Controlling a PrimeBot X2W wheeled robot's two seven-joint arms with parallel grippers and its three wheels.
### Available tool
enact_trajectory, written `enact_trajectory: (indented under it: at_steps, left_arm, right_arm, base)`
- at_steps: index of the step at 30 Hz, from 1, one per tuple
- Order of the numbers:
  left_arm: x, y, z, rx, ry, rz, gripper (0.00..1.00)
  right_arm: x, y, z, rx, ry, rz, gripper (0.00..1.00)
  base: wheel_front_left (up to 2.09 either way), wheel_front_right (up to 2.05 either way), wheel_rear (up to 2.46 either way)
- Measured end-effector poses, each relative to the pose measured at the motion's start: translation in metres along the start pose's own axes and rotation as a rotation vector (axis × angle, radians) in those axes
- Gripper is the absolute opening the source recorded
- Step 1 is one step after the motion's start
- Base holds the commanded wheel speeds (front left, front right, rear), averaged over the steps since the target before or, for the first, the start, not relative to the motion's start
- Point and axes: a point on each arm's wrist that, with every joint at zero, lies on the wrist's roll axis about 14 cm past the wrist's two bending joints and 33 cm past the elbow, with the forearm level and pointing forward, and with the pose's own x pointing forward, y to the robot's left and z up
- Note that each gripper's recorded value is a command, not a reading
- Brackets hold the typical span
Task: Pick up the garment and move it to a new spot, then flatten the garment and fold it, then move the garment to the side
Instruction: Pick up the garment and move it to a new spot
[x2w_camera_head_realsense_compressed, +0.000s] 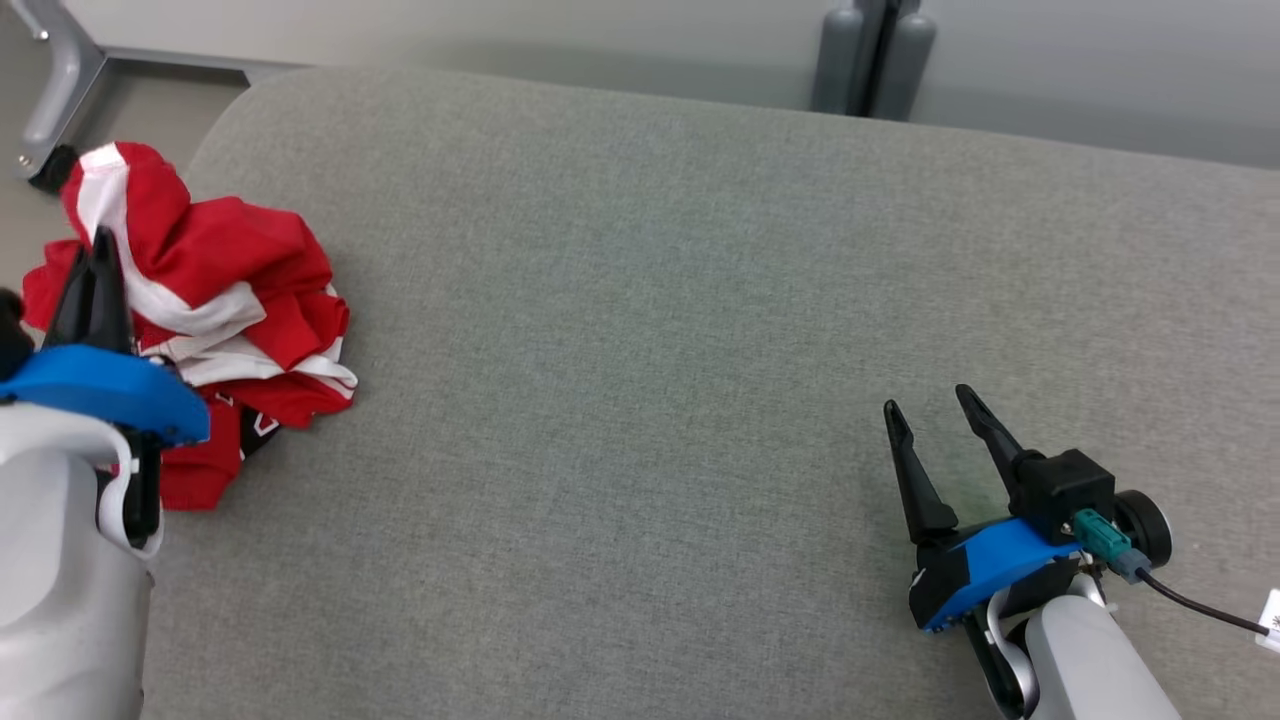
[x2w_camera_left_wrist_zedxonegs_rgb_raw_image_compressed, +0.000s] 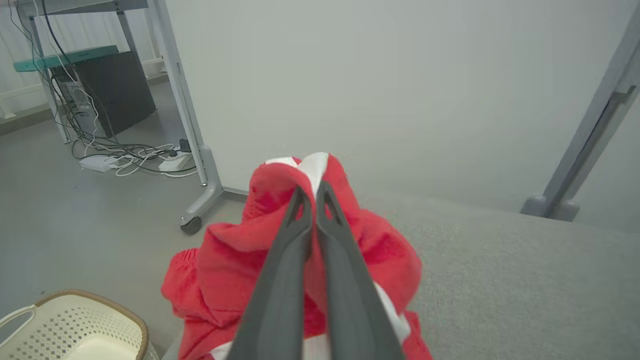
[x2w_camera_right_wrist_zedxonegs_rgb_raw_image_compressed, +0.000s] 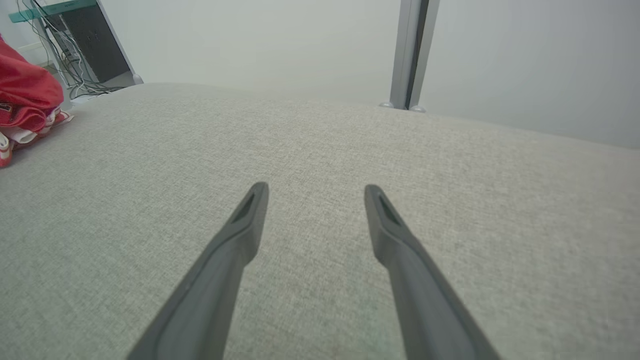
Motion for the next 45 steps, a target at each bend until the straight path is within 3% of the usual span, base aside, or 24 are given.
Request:
enact_trajectory:
  at_steps: [9,16,23,27,30,33,41,42,43,44,45]
  left_arm:
    - [0.019,-0.09,0.078,0.018,-0.23,-0.241,0.0]
    - [0.015,-0.205,0.109,-0.042,-0.338,-0.512,0.0]
    - [-0.034,-0.326,0.144,-0.197,-0.432,-0.814,0.0]
    - [-0.076,-0.372,0.16,-0.283,-0.465,-0.958,0.0]
    - [-0.094,-0.386,0.155,-0.321,-0.447,-1.006,0.0]
    - [-0.089,-0.381,0.12,-0.313,-0.35,-0.976,0.0]
    - [-0.064,-0.298,-0.012,-0.223,-0.008,-0.716,0.0]
    - [-0.062,-0.283,-0.026,-0.21,0.028,-0.672,0.3]
    - [-0.06,-0.268,-0.037,-0.195,0.056,-0.628,0.3]
    - [-0.058,-0.256,-0.042,-0.183,0.065,-0.595,1.0]
    - [-0.056,-0.244,-0.045,-0.178,0.07,-0.56,1.0]
  right_arm:
    - [-0.035,-0.022,0.014,0.023,-0.03,-0.085,1.0]
    - [-0.076,-0.06,0.021,0.031,-0.053,-0.222,1.0]
    - [-0.127,-0.095,0.021,0.031,-0.06,-0.372,1.0]
    - [-0.147,-0.106,0.025,0.029,-0.077,-0.428,1.0]
    - [-0.154,-0.108,0.027,0.028,-0.084,-0.444,1.0]
    - [-0.154,-0.109,0.027,0.028,-0.085,-0.446,1.0]
    - [-0.138,-0.099,0.026,0.029,-0.08,-0.398,1.0]
    - [-0.135,-0.096,0.026,0.029,-0.079,-0.388,1.0]
    - [-0.133,-0.094,0.026,0.028,-0.079,-0.379,1.0]
    - [-0.131,-0.091,0.027,0.027,-0.08,-0.37,1.0]
    - [-0.129,-0.09,0.027,0.025,-0.082,-0.363,1.0]
  base:
    - [0.0,0.0,0.0]
    - [0.0,0.0,0.0]
    - [0.0,0.0,0.0]
    - [0.0,0.0,0.0]
    - [0.0,0.0,0.0]
    - [0.0,0.0,0.0]
    - [0.0,0.0,0.0]
    - [0.0,0.0,0.0]
    - [0.0,0.0,0.0]
    - [0.0,0.0,0.0]
    - [0.0,0.0,0.0]
